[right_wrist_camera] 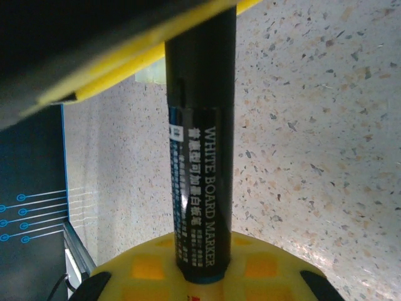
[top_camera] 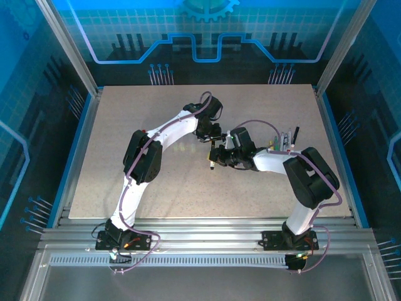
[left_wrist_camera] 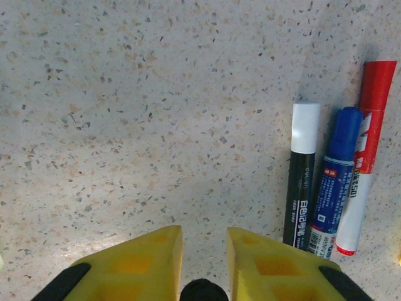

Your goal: Open the pen caps

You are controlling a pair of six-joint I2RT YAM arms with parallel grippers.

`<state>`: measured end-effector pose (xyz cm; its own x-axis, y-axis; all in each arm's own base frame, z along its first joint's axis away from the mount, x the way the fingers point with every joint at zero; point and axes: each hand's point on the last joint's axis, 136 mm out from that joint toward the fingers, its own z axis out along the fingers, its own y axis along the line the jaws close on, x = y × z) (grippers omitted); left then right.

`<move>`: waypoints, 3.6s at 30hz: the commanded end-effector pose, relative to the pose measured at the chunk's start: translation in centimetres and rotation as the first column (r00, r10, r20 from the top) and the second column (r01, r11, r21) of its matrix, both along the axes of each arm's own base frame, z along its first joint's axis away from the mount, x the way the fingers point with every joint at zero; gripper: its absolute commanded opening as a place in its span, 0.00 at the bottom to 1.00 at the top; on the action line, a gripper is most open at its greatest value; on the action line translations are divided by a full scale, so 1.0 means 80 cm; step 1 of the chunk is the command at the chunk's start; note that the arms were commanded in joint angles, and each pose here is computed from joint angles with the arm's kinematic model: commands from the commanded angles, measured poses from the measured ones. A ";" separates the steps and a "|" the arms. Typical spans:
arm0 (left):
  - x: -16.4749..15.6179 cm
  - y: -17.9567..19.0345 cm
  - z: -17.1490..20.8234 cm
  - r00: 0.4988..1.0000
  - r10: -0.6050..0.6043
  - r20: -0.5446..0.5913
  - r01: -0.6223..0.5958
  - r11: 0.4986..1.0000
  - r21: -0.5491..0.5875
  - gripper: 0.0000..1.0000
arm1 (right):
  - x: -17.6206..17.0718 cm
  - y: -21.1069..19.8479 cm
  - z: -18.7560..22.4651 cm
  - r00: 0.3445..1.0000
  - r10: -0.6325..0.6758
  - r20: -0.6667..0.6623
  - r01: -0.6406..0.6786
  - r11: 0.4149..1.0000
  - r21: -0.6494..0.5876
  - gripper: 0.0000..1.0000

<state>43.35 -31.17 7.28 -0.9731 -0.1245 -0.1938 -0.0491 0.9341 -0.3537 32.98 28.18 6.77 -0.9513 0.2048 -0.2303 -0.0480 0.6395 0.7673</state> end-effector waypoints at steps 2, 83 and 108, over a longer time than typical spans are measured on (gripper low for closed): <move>-0.010 -0.003 -0.001 1.000 -0.004 -0.026 0.003 1.000 -0.014 0.26 | 0.007 0.009 0.009 1.000 0.003 0.019 -0.003 1.000 0.011 0.00; -0.022 -0.028 0.051 1.000 -0.021 0.017 0.023 0.993 -0.112 0.42 | -0.066 -0.051 0.057 0.991 0.093 0.097 -0.074 0.981 -0.180 0.00; -0.025 -0.038 0.034 1.000 -0.026 -0.007 0.025 0.994 -0.110 0.27 | 0.005 -0.025 0.020 0.996 -0.003 0.087 0.010 0.996 -0.084 0.00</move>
